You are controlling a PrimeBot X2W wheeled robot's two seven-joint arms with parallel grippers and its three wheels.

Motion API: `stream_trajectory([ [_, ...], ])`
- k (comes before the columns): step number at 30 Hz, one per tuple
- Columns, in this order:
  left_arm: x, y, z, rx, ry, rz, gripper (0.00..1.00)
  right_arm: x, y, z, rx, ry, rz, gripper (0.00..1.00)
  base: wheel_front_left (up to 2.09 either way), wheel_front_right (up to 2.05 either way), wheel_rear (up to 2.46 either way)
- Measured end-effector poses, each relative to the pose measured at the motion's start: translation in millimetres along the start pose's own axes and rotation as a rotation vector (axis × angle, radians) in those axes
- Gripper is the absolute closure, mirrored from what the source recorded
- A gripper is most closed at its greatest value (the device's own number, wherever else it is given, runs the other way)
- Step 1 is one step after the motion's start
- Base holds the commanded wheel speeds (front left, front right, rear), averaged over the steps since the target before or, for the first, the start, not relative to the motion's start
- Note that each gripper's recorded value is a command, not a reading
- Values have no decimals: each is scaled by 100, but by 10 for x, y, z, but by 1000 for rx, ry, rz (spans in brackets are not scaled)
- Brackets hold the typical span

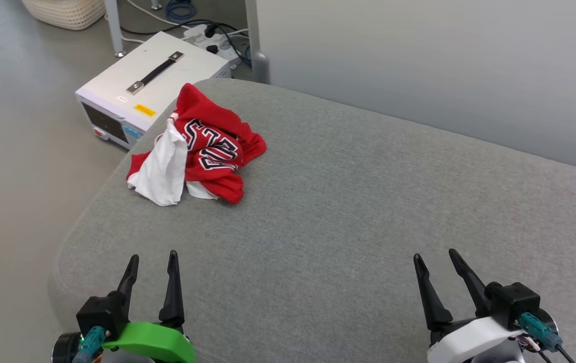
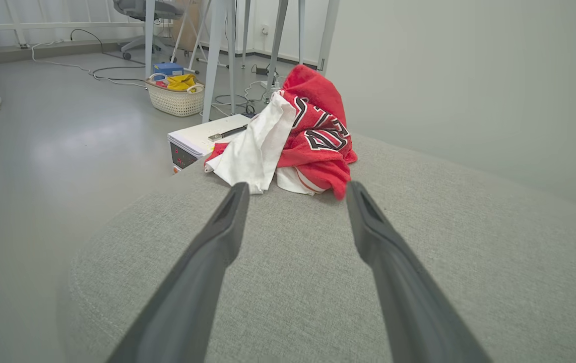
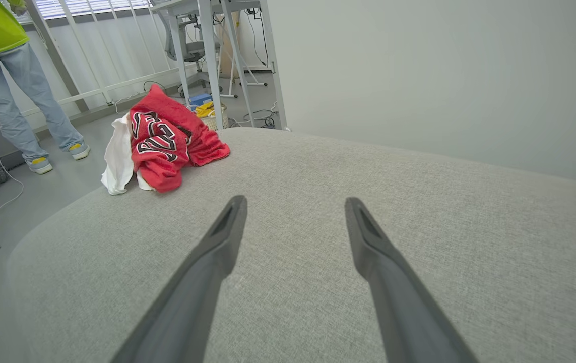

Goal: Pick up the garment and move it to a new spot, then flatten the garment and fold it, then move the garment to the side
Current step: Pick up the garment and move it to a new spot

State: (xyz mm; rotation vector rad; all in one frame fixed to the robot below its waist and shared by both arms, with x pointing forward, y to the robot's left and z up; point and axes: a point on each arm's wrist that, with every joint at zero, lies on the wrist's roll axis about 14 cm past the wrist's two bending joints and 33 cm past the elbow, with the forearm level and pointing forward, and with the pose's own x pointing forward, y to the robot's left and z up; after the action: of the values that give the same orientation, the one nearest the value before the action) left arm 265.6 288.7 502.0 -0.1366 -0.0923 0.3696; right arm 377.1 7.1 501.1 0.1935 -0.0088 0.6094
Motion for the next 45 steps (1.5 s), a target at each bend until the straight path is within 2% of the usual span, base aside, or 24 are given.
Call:
stream_trajectory([
  [6, -139, 193, 18, -7, -9, 60, 0, 117, 224, -75, 13, 17, 76, 0, 0, 0, 0],
  [12, -199, 268, 20, -5, -8, 85, 0, 164, 318, -109, 21, 26, 107, 0, 0, 0, 0],
  [24, -145, 224, -42, -17, 15, 70, 0, 150, 238, -154, 22, 37, 95, 0, 0, 0, 0],
  [27, -88, 176, -158, -54, 52, 55, 0, 178, 166, -165, 17, 38, 88, 0, 0, 0, 0],
  [31, 145, 44, -291, -34, 104, -4, 0, 246, 52, -172, 7, 33, 81, 0, 0, 0, 0],
  [34, 405, -17, -398, 21, 170, -57, 0, 278, -52, -228, 4, 43, 72, 0, 0, 0, 0],
  [41, 1267, -84, -221, 171, 256, -174, 0, 380, -327, -355, 4, 57, 41, 0, 0, 0, 0],
  [45, 1755, -95, -61, 178, 300, -192, 0, 402, -507, -454, 8, 72, 12, 0, 0, 0, 0],
])
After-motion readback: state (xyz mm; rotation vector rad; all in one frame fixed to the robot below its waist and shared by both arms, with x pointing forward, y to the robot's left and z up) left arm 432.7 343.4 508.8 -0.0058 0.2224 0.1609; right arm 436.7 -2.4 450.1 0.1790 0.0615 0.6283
